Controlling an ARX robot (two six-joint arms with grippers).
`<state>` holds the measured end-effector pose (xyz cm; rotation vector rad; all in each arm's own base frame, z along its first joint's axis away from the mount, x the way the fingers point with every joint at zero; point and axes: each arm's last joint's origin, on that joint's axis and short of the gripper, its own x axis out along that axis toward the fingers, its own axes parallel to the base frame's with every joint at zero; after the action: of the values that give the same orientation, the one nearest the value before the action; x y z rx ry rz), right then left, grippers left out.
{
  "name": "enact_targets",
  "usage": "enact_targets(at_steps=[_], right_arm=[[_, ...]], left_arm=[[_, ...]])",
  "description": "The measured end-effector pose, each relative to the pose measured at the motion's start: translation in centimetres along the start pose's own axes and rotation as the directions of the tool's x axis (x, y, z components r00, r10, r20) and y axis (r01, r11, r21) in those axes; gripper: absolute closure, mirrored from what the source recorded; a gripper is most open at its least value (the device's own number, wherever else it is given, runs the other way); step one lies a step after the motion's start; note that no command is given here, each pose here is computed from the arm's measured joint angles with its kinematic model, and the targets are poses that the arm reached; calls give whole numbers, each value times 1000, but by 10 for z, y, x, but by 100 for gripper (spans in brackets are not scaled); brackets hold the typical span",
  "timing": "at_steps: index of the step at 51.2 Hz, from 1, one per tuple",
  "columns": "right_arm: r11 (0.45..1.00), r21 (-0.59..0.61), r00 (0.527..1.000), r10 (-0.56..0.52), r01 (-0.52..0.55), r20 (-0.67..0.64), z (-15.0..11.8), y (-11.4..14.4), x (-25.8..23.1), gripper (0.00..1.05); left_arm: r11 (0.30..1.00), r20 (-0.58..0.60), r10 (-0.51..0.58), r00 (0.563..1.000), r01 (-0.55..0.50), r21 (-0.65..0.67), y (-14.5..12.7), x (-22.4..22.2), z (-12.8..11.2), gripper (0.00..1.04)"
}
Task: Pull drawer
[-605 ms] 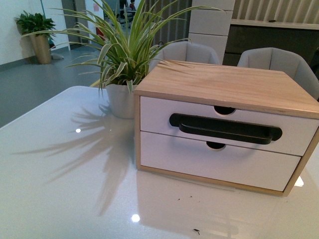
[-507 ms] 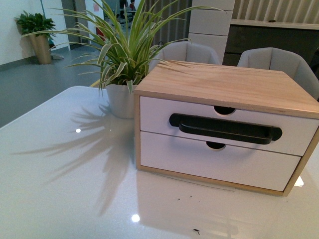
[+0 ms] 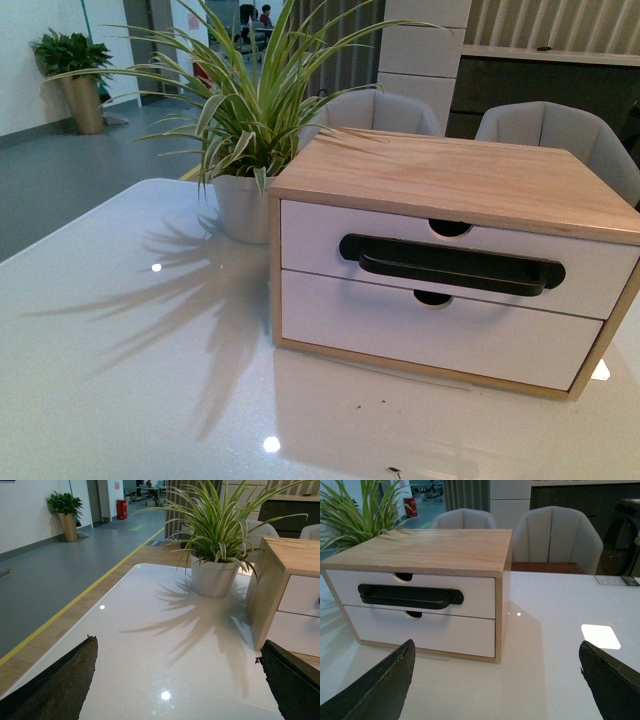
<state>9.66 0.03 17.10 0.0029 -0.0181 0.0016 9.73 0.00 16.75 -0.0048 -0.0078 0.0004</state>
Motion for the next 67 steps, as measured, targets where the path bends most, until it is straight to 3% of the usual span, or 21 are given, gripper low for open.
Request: enact_targets(at_steps=[22,26,31,35,40,47,60,67], right_arm=[[1000,0,1000,0,0,0,0,0,0,9],[993,82,980,-62,79,-190,-5,-2,4,9],[990,136,969,-11,46,-248,9,-7,16,9],[994,109,962,34,-5,-269,31,-14,30,9],[993,37,936,118,-112,-332,48,-17,50,9],[980,-60,916,155,-190,-371,64,-20,75,9],[910,-171,850,267,-378,-454,85,-11,119,9],[859,-207,808,321,-469,-495,90,-3,132,9]], left_arm=[[1000,0,0,1000,0,0,0,0,0,7],[999,-53,-10,999,7,-50,-2,4,-4,7],[991,-68,-123,990,119,-55,-11,19,3,7],[969,-43,-245,969,245,-9,-23,36,20,7],[894,-70,-434,898,439,86,-46,60,38,7],[732,-172,-635,753,658,176,-75,86,41,7],[438,-376,-775,509,860,262,-121,127,38,7],[337,-407,-799,443,890,308,-139,139,45,7]])
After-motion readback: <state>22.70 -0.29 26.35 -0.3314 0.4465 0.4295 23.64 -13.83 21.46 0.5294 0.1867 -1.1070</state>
